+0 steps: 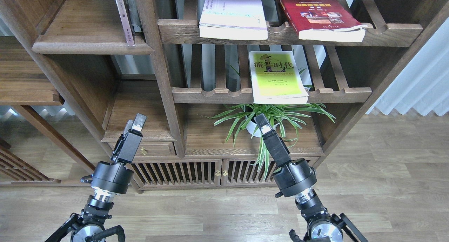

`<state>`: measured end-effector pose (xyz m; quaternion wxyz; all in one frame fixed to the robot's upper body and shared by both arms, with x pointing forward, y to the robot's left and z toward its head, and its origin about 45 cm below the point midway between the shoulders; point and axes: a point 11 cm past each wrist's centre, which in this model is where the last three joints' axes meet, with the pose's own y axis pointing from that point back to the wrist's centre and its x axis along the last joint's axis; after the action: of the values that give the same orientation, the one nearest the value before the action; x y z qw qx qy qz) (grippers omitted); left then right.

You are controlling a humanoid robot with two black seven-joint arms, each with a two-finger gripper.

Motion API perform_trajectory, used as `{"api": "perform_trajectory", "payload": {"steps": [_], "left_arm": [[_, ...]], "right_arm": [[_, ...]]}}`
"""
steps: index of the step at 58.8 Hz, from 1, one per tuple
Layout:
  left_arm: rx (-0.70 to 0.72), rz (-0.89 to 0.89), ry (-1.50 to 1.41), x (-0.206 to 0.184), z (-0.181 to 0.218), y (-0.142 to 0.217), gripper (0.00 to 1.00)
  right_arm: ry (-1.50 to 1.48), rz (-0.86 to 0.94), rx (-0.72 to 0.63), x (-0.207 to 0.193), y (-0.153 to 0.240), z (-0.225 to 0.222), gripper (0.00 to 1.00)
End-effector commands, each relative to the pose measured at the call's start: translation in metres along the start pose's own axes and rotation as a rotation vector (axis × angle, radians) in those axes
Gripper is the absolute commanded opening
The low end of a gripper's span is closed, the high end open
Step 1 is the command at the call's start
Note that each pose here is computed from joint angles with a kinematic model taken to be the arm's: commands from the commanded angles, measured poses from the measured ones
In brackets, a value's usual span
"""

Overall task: Organize books on shelf
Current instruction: 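Reach the right gripper up to the red book on the top shelf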

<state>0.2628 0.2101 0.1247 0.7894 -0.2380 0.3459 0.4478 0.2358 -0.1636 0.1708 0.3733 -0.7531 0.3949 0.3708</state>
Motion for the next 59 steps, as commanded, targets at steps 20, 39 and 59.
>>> {"api": "perform_trajectory", "payload": {"steps": [20,39,59], "left_arm": [[0.064,0.033,0.018,0.01,0.0,0.002,1.0],[0.001,0.095,0.052,0.027,0.011,0.01,1.0],[0.001,0.101,0.053,0.029,0.01,0.011,1.0]], "right_arm": [[-0.007,-0.005,0.013,-0.002,0.001,-0.003,1.0],[-0.002,-0.04,0.116,-0.01,-0.024,-0.039,1.0],[0.015,0.033,0.189,-0.018,-0.086,-0.076,1.0]]}}
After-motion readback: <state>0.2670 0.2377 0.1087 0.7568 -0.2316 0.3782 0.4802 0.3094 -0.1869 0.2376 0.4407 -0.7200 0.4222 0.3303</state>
